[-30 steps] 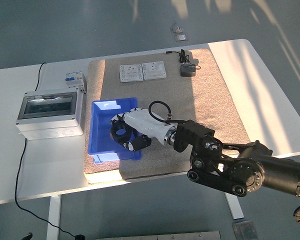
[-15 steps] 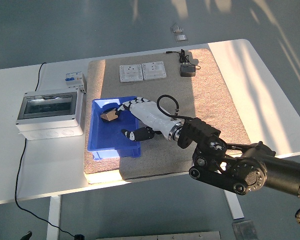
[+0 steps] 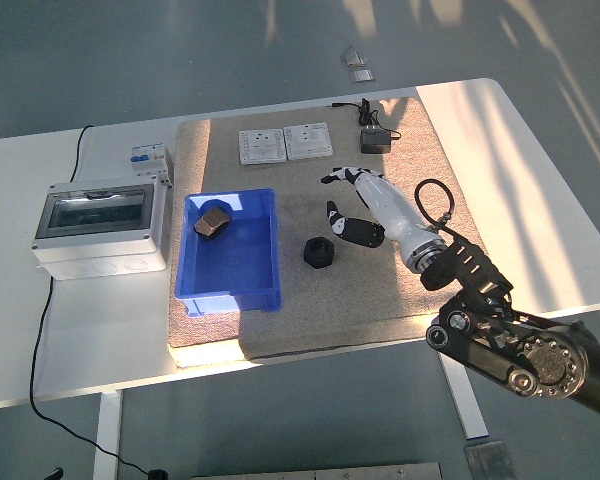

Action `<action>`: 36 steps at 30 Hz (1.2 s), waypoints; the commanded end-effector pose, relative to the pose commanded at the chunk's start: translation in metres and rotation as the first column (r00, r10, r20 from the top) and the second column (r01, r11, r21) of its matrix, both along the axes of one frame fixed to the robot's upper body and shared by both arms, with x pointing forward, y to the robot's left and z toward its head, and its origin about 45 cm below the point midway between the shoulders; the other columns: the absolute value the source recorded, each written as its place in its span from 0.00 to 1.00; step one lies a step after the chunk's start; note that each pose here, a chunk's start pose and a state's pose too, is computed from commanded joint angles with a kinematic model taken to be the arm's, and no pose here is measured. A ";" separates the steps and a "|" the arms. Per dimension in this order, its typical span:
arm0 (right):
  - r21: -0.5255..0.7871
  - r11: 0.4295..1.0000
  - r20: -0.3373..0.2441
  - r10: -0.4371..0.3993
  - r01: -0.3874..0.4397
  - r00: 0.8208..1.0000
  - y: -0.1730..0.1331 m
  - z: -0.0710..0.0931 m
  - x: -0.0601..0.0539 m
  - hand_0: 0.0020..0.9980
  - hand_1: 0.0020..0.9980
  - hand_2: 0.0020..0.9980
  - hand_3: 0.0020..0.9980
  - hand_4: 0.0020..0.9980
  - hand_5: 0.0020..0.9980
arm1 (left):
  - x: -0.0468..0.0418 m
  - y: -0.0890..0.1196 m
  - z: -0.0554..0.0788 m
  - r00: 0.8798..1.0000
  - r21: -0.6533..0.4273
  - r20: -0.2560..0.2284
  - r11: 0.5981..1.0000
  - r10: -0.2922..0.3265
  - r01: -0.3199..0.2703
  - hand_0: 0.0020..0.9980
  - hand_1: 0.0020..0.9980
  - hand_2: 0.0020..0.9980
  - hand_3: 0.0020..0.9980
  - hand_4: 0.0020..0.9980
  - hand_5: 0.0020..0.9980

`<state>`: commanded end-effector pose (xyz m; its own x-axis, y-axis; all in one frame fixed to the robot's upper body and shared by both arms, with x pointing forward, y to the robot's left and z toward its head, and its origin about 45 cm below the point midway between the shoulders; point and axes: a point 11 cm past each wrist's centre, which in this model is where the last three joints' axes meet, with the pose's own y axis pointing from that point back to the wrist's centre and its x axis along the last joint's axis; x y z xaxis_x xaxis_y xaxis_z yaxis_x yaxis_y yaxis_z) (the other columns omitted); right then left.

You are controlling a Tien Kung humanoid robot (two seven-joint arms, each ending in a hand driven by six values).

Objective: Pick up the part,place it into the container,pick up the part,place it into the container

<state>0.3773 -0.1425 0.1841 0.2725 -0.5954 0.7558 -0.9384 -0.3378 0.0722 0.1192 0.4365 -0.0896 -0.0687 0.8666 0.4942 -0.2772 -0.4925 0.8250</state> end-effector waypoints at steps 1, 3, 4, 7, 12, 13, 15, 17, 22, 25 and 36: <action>-0.002 1.000 -0.012 -0.009 0.009 1.000 -0.004 -0.002 -0.001 0.97 0.80 0.89 0.83 0.62 0.16 | -0.0008 0.000 0.000 1.000 -0.001 -0.001 1.000 0.003 -0.003 0.67 0.66 0.70 0.59 0.58 0.69; -0.015 1.000 -0.034 -0.013 0.012 0.999 -0.007 -0.006 -0.003 0.97 0.80 0.89 0.83 0.62 0.16 | -0.0010 0.000 0.000 1.000 -0.001 0.000 1.000 0.006 -0.006 0.67 0.66 0.70 0.59 0.58 0.69; -0.023 1.000 -0.046 -0.012 0.011 0.999 -0.007 -0.009 -0.004 0.97 0.80 0.89 0.83 0.62 0.16 | -0.0008 0.000 0.000 1.000 0.000 0.000 1.000 0.006 -0.006 0.67 0.66 0.70 0.59 0.58 0.69; -0.049 0.999 -0.078 -0.004 0.000 0.997 -0.005 -0.015 -0.006 0.93 0.66 0.88 0.84 0.65 0.13 | 0.0006 0.000 0.000 1.000 0.000 0.003 1.000 0.003 -0.003 0.67 0.66 0.70 0.59 0.57 0.68; -0.094 0.995 -0.100 0.025 -0.034 0.995 0.004 -0.022 0.001 0.87 0.51 0.88 0.86 0.69 0.13 | 0.0010 0.001 0.001 1.000 0.003 0.003 1.000 0.003 -0.003 0.66 0.66 0.70 0.59 0.57 0.68; -0.111 0.993 -0.101 0.030 -0.041 0.994 0.005 -0.024 0.003 0.87 0.51 0.88 0.86 0.69 0.13 | 0.0014 0.001 0.001 1.000 0.002 0.003 1.000 0.003 -0.003 0.66 0.66 0.70 0.59 0.57 0.68; -0.139 0.989 -0.101 0.032 -0.046 0.994 0.006 -0.027 0.008 0.87 0.51 0.88 0.86 0.69 0.13 | 0.0024 0.000 0.001 1.000 0.001 0.006 1.000 0.001 -0.001 0.66 0.66 0.70 0.59 0.57 0.68; -0.165 0.985 -0.102 0.029 -0.046 0.994 0.006 -0.029 0.011 0.87 0.51 0.88 0.86 0.69 0.13 | 0.0029 0.000 0.001 1.000 0.000 0.006 1.000 -0.002 0.002 0.66 0.66 0.70 0.59 0.57 0.68; -0.194 0.979 -0.129 0.031 -0.056 0.991 0.007 -0.037 0.012 0.88 0.51 0.88 0.86 0.72 0.16 | 0.0030 -0.001 0.001 1.000 -0.001 0.004 1.000 -0.002 0.002 0.66 0.66 0.70 0.59 0.56 0.68; -0.199 0.977 -0.148 0.049 -0.079 0.988 0.014 -0.040 0.011 0.88 0.66 0.89 0.87 0.77 0.23 | 0.0030 -0.001 0.000 1.000 -0.001 0.003 1.000 -0.002 0.002 0.66 0.66 0.70 0.58 0.56 0.68; -0.300 0.947 -0.197 0.058 -0.116 0.979 0.030 -0.040 0.011 0.99 0.83 0.92 0.89 0.79 0.26 | 0.0040 -0.001 0.000 1.000 -0.008 0.012 1.000 -0.002 0.002 0.66 0.66 0.70 0.58 0.56 0.69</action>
